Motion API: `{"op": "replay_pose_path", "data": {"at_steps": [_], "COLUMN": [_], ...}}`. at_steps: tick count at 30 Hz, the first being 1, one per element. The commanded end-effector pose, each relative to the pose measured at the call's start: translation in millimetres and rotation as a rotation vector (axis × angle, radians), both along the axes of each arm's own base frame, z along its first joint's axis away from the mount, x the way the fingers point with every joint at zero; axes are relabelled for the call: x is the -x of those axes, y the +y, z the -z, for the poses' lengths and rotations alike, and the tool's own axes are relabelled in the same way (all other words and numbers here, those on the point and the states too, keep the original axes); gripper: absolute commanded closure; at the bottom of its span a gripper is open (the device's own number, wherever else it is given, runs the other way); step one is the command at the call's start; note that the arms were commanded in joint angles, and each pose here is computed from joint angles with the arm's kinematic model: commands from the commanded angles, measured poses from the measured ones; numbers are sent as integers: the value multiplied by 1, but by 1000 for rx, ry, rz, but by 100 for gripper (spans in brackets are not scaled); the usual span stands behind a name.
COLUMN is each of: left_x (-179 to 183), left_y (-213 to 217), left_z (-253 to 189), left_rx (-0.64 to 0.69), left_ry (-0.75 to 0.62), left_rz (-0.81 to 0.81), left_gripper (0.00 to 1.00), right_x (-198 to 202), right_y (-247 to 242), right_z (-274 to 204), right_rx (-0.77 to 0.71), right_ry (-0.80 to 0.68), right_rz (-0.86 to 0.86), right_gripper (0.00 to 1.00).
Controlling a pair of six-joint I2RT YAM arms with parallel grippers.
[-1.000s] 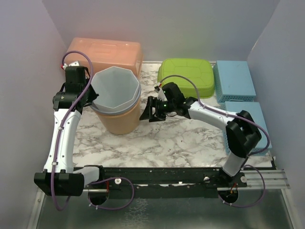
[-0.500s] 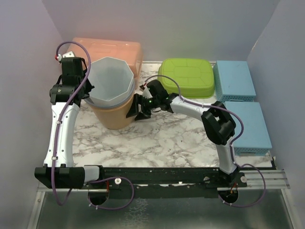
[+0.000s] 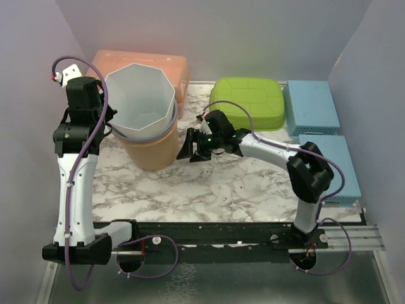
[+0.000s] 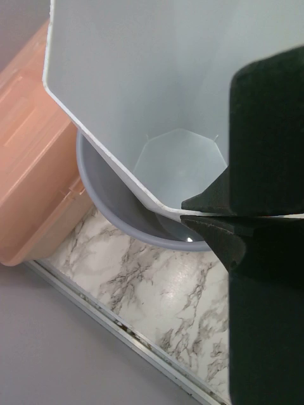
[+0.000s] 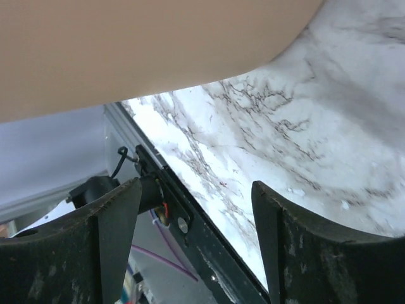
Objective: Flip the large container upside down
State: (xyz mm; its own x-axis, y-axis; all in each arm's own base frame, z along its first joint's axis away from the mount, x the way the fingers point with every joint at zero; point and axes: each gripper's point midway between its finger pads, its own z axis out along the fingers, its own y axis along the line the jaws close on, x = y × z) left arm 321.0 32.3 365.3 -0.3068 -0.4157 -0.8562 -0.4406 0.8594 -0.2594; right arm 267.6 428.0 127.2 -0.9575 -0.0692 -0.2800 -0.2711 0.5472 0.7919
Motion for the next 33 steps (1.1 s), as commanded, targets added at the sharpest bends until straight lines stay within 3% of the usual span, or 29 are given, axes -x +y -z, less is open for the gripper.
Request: {"op": "replay_pose_path", "data": {"at_steps": [1,5,12,15,19,33], "left_x": [5,8,12,11,13,40], "left_y": [-10,-9,-13,-21,-28,-32], "left_z": [-53,-52,-65,-75,-101,-205], "left_rx": [72,83,90,111,126,133], "left_ry": [-208,-216,-276,-309,-381,-674], "left_rz": [20,13,32,74,115,143], "left_gripper": [100,100,100,100,100,100], "right_x": [-14,-14,-5,-5,1,7], "right_y": [-28,-40,-58,-63,-61,-83], "right_z": [-36,-74,-213,-248,-265,-244], "right_rx": [61,19,-215,-230,-266,-249], "right_ry": [-157,-258,-575,-656,-687,-733], "right_rz": [137,168,188,190,151,220], "right_gripper": [25,24,25,25,25,25]}}
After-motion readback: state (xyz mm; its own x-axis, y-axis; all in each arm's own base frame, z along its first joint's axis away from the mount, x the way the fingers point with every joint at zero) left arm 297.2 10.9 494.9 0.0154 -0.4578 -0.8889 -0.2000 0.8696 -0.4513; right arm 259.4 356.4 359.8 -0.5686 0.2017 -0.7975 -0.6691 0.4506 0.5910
